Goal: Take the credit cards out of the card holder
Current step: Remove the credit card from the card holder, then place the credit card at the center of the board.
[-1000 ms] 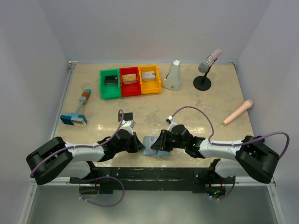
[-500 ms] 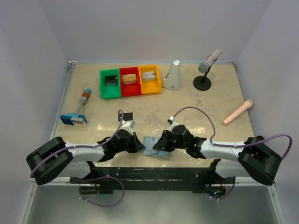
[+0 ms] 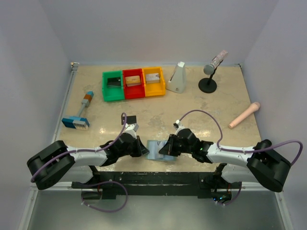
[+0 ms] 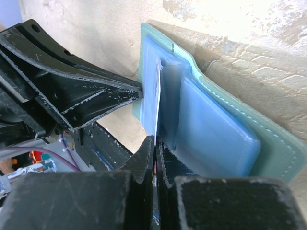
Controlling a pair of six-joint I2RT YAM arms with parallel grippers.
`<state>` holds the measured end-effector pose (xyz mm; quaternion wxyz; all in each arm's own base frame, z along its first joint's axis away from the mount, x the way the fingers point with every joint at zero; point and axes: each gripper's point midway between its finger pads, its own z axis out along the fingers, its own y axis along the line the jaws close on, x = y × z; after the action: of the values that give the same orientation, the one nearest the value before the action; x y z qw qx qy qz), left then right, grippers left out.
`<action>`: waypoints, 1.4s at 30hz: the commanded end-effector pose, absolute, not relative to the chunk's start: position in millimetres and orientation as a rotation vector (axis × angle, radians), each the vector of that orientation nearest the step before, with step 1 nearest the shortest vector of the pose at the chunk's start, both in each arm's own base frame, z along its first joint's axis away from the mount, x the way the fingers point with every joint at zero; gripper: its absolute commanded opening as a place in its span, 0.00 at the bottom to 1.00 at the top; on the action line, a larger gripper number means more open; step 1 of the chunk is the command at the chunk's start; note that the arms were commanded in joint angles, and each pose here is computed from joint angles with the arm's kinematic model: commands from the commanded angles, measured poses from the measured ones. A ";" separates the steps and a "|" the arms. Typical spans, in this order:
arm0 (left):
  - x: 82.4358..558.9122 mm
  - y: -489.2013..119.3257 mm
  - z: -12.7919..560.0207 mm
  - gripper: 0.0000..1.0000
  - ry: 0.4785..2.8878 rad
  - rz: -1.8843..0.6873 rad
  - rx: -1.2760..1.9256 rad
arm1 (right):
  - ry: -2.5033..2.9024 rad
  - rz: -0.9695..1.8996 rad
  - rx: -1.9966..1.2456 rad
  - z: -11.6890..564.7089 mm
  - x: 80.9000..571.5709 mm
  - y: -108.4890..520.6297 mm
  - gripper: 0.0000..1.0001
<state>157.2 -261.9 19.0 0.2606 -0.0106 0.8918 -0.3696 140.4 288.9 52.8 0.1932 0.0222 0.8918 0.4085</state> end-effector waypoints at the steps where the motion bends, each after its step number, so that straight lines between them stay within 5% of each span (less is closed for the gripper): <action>1: 153.0 -252.5 9.2 0.00 2.441 -0.951 -0.038 | 2.458 1.135 0.063 62.8 150.0 291.2 0.00; 23: 156.4 -256.0 22.1 0.00 2.411 -0.969 -0.027 | 2.461 0.845 0.040 85.9 148.0 228.7 0.00; 24: 157.2 -257.5 27.4 0.02 2.398 -0.980 -0.016 | 2.447 0.836 0.015 91.9 147.3 225.2 0.00; 30: 163.6 -270.8 83.7 0.61 2.228 -1.102 0.080 | 2.396 0.822 -0.210 130.6 141.7 221.6 0.00; 32: 165.2 -272.7 103.6 0.71 2.173 -1.133 0.098 | 2.388 0.822 -0.284 139.1 139.4 223.0 0.00; 42: 147.0 -274.8 175.4 0.74 1.937 -1.263 0.351 | 2.266 1.223 -0.759 172.2 84.0 255.8 0.00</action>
<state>153.6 -274.4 149.2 0.3660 0.0770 0.7882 -0.4888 113.5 240.5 146.9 0.2548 -0.1800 0.8757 0.3685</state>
